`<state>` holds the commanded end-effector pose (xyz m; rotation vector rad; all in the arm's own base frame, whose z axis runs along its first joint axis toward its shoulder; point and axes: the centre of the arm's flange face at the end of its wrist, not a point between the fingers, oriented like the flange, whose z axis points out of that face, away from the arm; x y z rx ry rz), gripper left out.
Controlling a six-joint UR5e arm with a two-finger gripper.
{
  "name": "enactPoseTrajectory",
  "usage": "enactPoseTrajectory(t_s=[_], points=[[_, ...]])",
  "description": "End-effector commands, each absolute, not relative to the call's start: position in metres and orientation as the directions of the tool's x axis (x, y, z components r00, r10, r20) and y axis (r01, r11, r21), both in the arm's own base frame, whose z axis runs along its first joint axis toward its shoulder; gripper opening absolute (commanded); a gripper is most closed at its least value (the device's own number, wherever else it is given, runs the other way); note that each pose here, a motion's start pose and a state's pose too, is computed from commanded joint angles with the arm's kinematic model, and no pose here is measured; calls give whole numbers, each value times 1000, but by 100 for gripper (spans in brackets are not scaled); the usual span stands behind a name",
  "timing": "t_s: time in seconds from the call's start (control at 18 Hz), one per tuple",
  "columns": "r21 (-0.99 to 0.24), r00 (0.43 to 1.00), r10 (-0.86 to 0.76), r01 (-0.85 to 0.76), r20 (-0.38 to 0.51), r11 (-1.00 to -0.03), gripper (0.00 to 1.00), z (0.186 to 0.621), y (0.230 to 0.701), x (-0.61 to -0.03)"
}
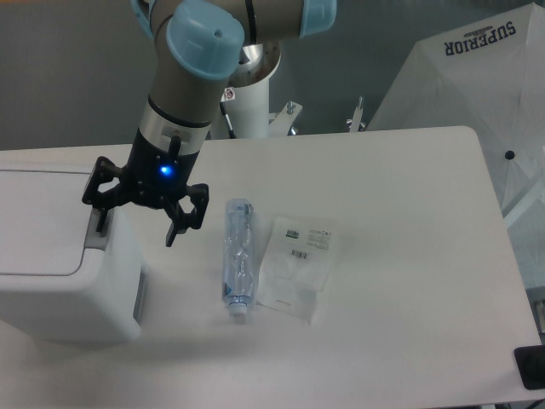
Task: Open the trash can
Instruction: 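Lower the gripper onto the trash can lid edge and hook it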
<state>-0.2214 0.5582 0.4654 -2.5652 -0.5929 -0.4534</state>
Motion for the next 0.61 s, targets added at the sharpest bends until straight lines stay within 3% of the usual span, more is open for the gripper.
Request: enactPoseTrajectory(t_s=[0.61], points=[[-361, 853, 325, 478, 409, -800, 100, 464, 560, -222]])
